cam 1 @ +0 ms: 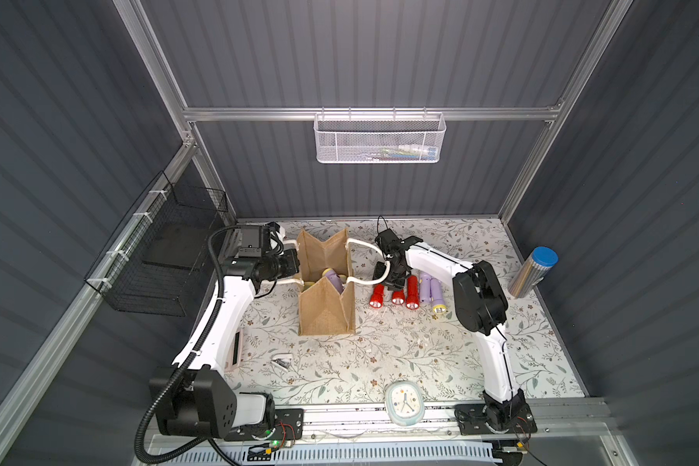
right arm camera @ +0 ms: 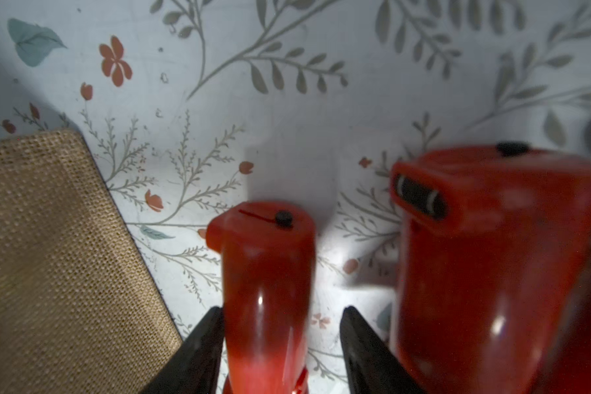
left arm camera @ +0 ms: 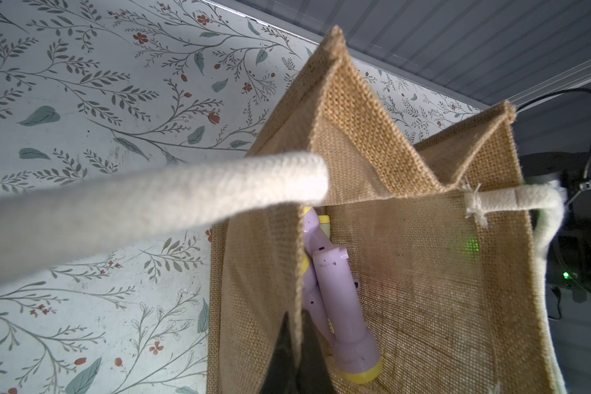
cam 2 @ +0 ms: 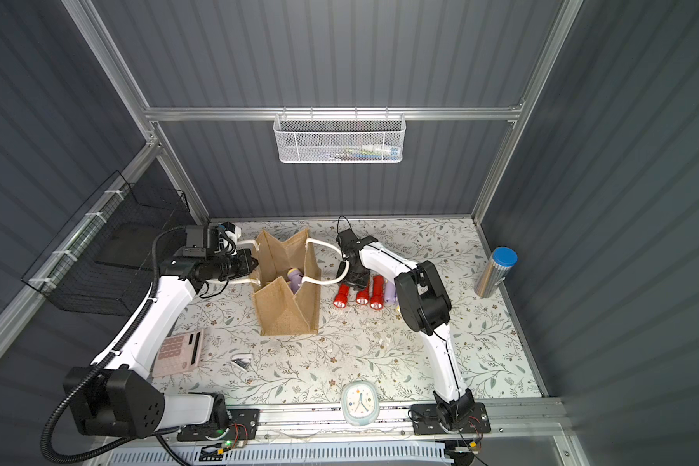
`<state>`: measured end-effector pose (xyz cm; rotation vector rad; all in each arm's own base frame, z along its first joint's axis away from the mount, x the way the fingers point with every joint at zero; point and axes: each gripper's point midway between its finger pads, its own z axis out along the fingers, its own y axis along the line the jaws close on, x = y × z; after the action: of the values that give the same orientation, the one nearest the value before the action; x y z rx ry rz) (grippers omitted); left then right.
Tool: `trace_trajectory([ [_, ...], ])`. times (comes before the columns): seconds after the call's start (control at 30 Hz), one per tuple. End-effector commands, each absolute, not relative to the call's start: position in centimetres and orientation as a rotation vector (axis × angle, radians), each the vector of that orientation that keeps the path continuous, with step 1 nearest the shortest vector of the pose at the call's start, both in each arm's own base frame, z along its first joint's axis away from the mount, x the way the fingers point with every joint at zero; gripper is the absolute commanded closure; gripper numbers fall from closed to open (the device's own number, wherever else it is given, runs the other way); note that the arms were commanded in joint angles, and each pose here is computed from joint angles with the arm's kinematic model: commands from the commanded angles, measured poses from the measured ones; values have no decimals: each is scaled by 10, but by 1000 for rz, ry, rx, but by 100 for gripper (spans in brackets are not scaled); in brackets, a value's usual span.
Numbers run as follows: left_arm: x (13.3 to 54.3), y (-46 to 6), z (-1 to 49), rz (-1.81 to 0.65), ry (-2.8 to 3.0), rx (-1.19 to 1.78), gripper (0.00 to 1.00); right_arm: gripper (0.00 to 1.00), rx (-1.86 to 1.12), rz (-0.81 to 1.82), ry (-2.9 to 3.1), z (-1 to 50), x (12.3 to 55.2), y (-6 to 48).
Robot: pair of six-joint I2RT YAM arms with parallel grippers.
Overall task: Put the flashlights into the tote bags
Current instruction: Pick up the flashlight from the center of the board.
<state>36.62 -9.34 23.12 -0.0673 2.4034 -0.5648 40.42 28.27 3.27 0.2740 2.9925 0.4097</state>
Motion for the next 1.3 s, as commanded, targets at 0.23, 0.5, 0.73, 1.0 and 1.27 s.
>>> trace_trajectory([
  [0.23,364,-92,235,-574,2383,-62,100,47,227,298,3024,12,406,275],
  [0.5,364,-91,238,-569,2376,-65,100,70,209,298,3023,11,405,275],
  [0.73,364,-91,240,-572,2373,-70,100,84,203,432,2966,43,407,286],
  [1.0,366,-93,248,-587,2358,-68,100,87,182,582,2805,123,403,285],
  [1.27,361,-100,257,-646,2339,-71,100,90,239,397,2675,165,393,229],
])
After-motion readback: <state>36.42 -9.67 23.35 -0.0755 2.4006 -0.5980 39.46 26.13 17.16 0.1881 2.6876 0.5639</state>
